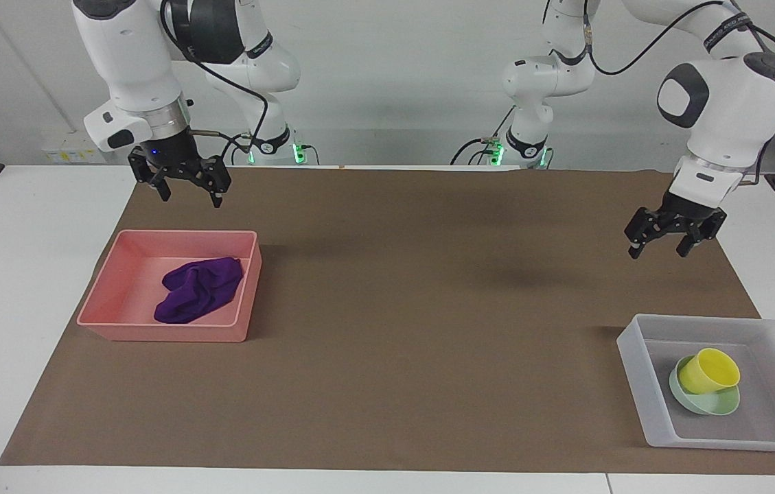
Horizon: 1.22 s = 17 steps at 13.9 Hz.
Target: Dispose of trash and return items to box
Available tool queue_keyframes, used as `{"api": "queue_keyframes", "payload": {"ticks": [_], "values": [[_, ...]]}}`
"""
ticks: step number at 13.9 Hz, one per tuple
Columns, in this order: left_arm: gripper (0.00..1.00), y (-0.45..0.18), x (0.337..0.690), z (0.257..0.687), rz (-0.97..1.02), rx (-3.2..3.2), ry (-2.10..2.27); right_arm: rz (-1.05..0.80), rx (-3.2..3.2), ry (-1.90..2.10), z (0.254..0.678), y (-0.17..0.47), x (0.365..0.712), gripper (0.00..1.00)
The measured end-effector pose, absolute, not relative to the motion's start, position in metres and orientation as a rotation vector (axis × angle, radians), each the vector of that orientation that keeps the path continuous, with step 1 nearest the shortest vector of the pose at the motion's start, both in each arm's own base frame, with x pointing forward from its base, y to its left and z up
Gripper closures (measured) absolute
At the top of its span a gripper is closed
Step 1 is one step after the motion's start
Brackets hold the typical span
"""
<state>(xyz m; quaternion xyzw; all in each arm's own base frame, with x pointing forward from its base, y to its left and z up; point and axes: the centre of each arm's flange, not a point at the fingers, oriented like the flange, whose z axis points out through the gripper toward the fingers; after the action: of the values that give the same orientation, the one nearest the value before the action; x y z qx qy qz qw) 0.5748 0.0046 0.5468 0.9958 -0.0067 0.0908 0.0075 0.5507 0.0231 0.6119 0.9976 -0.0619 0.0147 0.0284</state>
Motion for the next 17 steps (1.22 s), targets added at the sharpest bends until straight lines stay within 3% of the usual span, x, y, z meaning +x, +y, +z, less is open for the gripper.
{"api": "queue_keyframes", "payload": {"ticks": [7,17], "values": [[0.00,0.007,0.561,0.599,0.178,3.121,-0.033,0.008,3.135,-0.210,0.650,0.014,0.540,0.00],[0.00,0.010,0.558,0.591,0.083,3.186,-0.059,-0.010,3.118,-0.082,0.645,-0.005,0.541,0.00]]}}
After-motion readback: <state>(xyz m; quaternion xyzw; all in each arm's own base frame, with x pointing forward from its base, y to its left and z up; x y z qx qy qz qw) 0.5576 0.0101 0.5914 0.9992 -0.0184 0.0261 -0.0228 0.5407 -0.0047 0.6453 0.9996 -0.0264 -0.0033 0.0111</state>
